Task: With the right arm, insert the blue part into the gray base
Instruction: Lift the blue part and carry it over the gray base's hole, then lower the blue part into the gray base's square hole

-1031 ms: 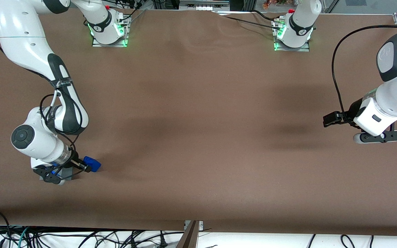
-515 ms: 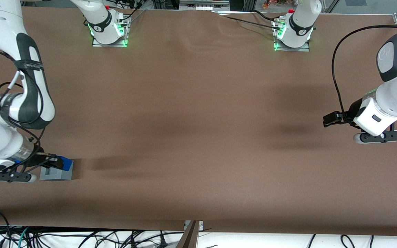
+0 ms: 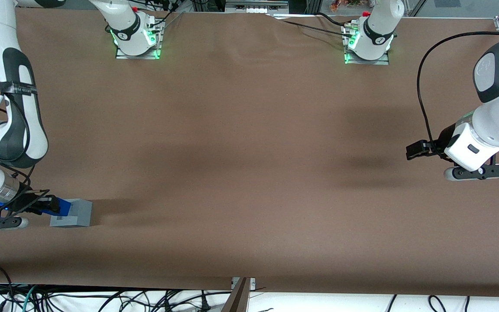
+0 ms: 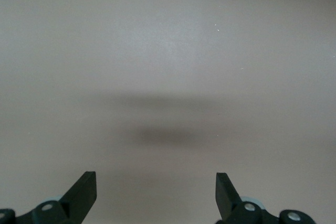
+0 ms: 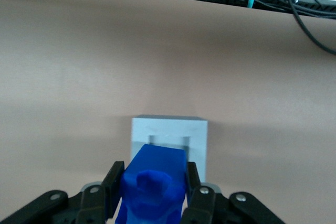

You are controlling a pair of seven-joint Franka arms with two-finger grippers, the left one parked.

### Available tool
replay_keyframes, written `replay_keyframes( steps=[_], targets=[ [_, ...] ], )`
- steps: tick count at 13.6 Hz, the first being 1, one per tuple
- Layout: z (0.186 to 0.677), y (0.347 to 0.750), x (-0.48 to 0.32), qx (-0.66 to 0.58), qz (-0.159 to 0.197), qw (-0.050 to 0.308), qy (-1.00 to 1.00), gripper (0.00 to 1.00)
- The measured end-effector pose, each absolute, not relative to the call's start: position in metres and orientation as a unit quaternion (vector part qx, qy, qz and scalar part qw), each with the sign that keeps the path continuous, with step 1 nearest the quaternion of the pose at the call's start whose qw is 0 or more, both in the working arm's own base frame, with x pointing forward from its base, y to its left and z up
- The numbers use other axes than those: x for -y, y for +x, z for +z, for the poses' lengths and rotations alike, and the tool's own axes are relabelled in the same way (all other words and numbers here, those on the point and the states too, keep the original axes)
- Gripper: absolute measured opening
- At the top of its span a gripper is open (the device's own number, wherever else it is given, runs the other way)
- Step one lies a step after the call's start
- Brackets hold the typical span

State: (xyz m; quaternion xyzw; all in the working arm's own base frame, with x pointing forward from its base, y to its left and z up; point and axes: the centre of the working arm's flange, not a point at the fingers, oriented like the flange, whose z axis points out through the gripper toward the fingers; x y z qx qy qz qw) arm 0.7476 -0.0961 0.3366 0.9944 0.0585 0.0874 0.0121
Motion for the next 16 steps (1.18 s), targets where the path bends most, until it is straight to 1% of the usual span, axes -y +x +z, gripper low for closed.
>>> replay_keyframes(
  steps=[8, 11, 16],
  targets=[
    [0.315, 0.752, 0.096, -0.08, 0.094, 0.012, 0.992, 0.52],
    [0.315, 0.753, 0.097, -0.084, 0.101, 0.013, 0.991, 0.52],
    [0.315, 0.753, 0.098, -0.083, 0.103, 0.009, 0.991, 0.52]
  ],
)
